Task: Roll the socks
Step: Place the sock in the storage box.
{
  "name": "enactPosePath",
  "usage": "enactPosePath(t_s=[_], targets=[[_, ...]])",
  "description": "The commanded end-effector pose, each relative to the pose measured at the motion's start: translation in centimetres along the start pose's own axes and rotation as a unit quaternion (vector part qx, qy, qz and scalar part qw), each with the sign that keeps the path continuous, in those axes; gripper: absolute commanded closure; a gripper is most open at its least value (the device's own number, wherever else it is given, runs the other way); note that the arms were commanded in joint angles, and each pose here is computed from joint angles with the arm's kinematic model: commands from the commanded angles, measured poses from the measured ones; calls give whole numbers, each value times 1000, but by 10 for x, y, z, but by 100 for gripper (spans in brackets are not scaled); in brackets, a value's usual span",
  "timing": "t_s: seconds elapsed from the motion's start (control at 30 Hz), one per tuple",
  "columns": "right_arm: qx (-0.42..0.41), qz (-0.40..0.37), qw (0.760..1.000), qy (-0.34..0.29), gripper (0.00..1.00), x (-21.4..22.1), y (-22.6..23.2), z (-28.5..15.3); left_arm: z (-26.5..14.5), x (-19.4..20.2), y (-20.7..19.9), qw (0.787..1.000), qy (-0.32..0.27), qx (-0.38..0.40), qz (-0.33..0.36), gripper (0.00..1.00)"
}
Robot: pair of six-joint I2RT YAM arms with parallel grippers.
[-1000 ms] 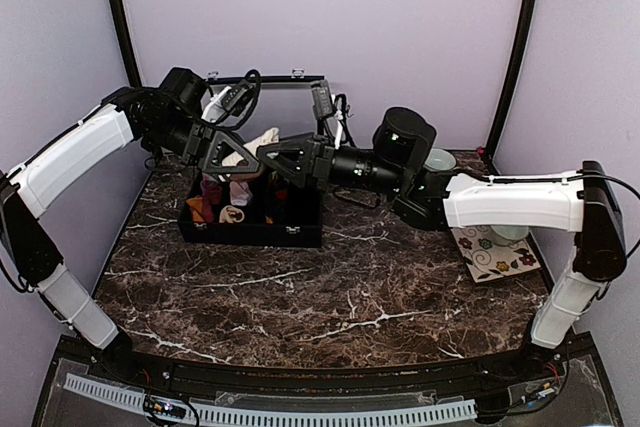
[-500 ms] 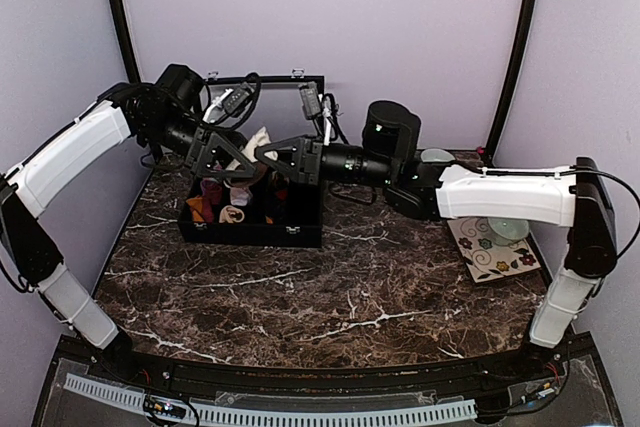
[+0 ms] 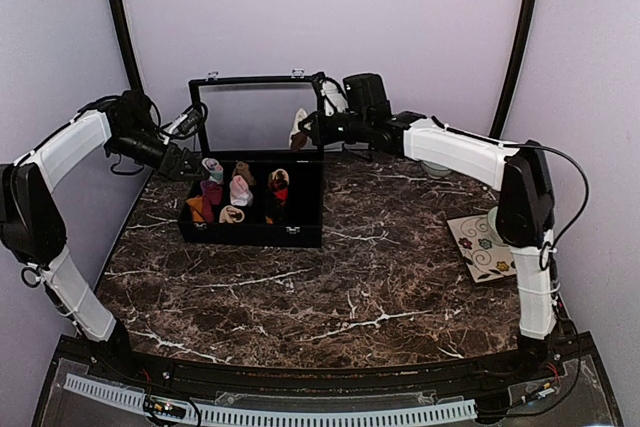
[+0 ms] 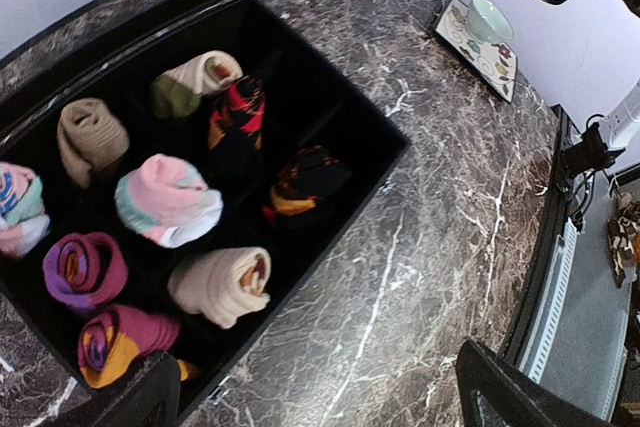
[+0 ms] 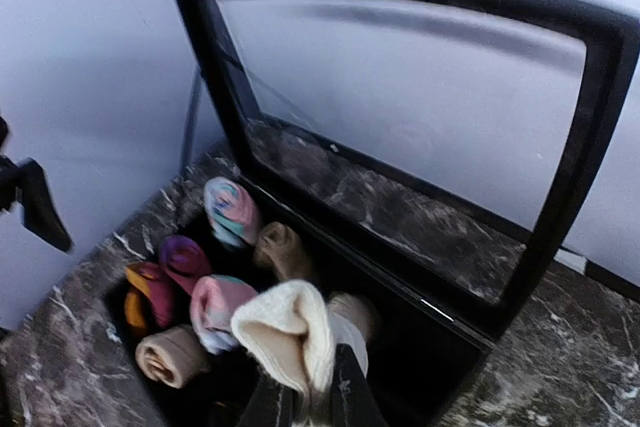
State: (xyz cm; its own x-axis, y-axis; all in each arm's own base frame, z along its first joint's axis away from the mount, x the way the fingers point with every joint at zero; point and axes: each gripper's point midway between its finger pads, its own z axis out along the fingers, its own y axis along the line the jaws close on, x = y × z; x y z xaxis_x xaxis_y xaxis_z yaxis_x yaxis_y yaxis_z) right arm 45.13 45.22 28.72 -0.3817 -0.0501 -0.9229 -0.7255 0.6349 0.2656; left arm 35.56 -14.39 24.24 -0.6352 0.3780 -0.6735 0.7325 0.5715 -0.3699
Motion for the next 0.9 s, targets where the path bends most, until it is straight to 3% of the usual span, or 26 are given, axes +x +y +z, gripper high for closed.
enactPosePath(t_s=[0.0, 0.2, 0.53, 0.87], targets=[[74, -65, 991, 92, 100, 51, -50, 35, -3, 21, 31, 999, -3, 14, -33, 1], [86, -80, 989, 94, 100, 74, -82, 72, -2, 45, 50, 998, 3, 24, -58, 1], [103, -89, 983, 124, 100, 135, -109, 101, 12, 69, 48, 996, 9, 48, -75, 1], [123, -97, 985, 68, 100, 111, -113, 100, 12, 67, 47, 996, -2, 50, -73, 1]])
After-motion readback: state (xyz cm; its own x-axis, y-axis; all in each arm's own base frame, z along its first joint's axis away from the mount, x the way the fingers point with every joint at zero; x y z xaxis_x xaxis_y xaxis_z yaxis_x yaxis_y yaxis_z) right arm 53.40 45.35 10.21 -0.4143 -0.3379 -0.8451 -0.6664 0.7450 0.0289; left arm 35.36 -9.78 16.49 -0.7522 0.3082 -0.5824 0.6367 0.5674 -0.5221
